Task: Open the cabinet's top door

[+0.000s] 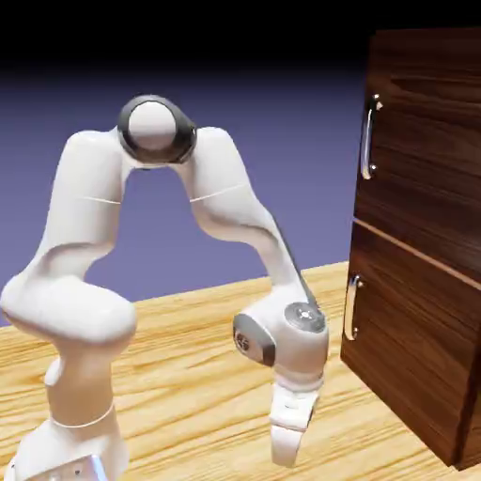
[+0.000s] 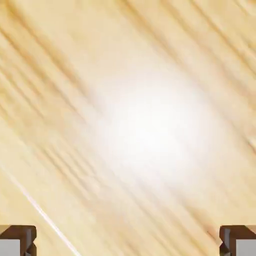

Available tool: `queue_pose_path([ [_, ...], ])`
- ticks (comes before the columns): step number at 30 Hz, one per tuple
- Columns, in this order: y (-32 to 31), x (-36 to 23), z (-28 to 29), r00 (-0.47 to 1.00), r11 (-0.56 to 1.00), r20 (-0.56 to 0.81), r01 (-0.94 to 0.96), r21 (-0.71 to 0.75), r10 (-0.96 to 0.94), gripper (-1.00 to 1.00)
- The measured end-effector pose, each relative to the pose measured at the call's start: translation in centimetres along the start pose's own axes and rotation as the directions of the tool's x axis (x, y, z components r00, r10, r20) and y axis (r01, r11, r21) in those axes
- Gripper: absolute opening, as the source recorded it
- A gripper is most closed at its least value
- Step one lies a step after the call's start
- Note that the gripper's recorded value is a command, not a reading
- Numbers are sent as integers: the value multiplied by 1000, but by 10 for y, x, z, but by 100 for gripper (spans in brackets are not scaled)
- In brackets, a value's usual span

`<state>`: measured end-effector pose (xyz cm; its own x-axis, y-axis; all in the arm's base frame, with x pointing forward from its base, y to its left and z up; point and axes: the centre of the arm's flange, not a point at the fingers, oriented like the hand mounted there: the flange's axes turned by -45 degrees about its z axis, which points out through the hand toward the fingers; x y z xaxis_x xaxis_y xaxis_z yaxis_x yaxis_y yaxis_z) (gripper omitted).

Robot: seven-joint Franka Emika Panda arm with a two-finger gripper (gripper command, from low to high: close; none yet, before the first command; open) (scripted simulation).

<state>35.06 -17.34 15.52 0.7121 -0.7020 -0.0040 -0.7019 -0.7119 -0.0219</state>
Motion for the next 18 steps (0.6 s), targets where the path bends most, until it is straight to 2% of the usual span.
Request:
queue_pose_path([
  [5,24,21,-19,989,996,-126,-83,-36,78,0],
  [10,29,45,-62,945,993,-311,-115,-25,102,0],
  [18,-14,67,-170,758,998,-650,-5,56,40,0],
])
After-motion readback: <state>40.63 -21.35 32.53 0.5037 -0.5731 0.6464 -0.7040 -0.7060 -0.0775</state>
